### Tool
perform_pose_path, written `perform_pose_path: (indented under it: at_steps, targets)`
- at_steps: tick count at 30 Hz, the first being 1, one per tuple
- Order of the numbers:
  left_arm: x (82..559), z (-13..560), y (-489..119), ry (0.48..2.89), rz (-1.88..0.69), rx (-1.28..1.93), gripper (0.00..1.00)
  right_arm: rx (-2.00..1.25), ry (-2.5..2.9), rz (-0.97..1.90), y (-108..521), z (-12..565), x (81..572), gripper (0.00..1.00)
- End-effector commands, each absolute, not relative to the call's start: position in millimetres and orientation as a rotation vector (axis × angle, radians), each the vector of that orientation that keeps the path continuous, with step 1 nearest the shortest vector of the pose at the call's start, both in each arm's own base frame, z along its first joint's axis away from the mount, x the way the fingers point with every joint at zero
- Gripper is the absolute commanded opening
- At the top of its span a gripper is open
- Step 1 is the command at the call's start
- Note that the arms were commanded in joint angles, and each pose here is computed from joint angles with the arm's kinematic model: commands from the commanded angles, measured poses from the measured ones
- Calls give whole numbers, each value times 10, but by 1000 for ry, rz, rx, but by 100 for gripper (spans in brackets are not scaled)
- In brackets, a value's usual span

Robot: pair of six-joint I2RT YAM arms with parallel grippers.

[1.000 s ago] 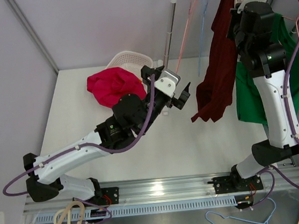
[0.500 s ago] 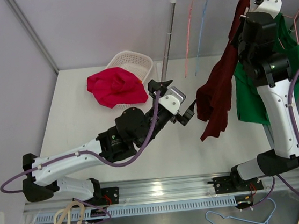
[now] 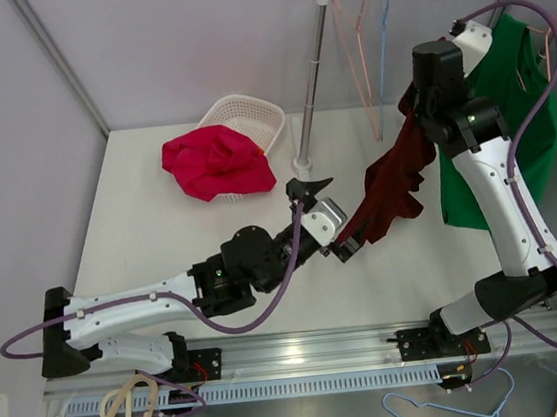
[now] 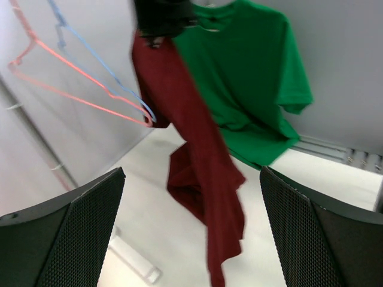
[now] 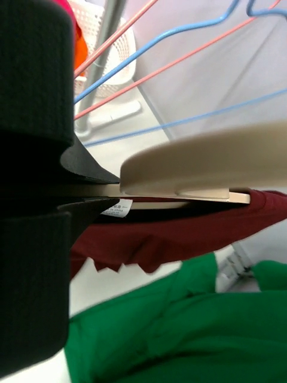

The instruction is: Remove the t-shirt from the hanger

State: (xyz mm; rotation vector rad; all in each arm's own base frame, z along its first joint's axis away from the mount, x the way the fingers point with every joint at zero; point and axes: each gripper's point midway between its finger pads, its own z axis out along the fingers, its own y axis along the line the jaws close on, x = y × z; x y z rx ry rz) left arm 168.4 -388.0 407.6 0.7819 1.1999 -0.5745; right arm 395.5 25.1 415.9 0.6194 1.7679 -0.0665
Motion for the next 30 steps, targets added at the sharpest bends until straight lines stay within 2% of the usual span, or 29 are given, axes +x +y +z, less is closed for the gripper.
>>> perform_pose_path:
  at_steps: [1,13,21,22,23,26,28,30]
  targets:
    - [1449,4201,-3984,1087,-706,786,100,749,1674,-11,370,4275,3837,0]
    - [1491,3824,-4488,1067,-700,873,100,695,1673,107,690,4490,3470,0]
    - [1726,3631,-4552,1183,-605,829,87,667,1634,132,647,4668,3331,0]
    - [1771,3617,-4528,1197,-591,812,84,665,1634,136,648,4673,3324,0]
    - [1790,3598,-4528,1208,-593,804,76,663,1633,139,647,4682,3315,0]
    - [1863,3577,-4519,1233,-577,793,63,656,1636,151,665,4684,3306,0]
    - [1900,3566,-4540,1246,-561,793,61,651,1634,162,674,4702,3294,0]
    - [1965,3562,-4524,1258,-531,777,65,645,1634,164,677,4713,3289,0]
